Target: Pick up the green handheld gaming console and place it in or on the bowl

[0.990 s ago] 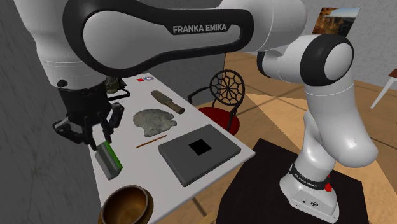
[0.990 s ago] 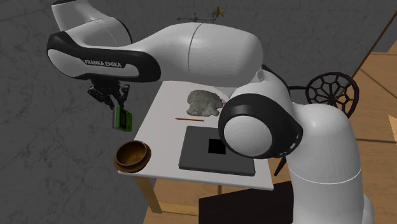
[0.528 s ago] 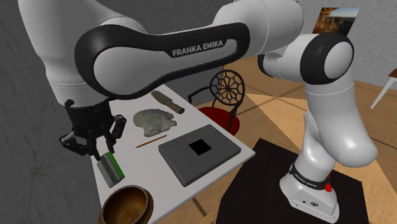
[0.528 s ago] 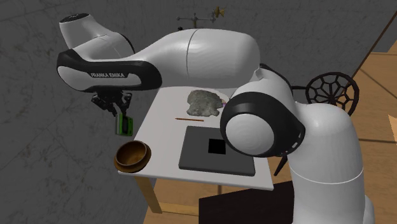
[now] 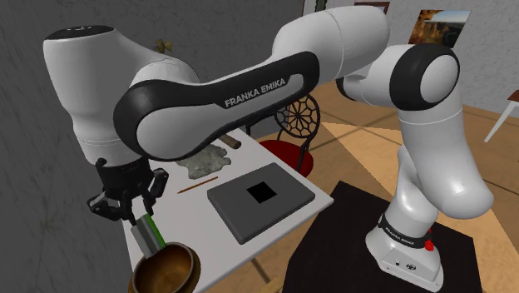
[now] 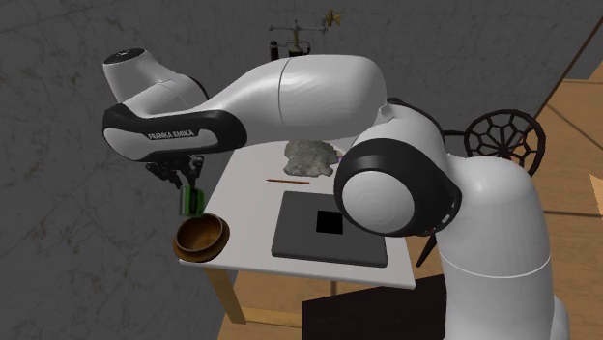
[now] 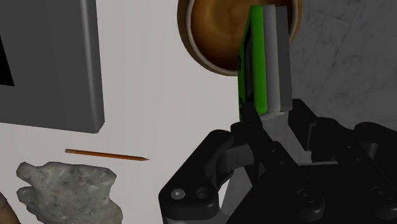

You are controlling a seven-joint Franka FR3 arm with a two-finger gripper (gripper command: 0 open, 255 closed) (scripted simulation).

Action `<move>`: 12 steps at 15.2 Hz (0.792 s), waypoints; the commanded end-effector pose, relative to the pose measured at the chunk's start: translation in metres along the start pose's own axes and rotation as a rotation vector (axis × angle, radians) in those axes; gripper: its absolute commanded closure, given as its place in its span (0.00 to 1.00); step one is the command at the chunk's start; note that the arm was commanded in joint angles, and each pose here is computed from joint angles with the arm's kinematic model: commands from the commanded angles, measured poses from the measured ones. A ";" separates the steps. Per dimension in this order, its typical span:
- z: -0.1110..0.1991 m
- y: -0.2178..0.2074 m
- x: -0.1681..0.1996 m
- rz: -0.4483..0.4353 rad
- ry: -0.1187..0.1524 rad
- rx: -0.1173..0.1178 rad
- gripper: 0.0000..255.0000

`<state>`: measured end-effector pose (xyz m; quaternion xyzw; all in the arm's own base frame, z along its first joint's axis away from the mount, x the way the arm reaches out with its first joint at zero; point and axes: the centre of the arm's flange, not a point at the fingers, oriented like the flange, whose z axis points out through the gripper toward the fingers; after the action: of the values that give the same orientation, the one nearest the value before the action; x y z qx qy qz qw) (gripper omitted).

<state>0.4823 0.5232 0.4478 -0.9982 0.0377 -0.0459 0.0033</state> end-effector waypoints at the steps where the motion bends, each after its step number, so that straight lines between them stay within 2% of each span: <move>1: 0.009 0.002 -0.001 0.000 0.001 0.001 1.00; 7: 0.042 0.002 -0.004 0.000 0.001 0.001 1.00; 12: 0.042 0.002 -0.004 0.000 0.001 0.001 1.00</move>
<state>0.4821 0.5217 0.4063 -0.9982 0.0377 -0.0461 0.0037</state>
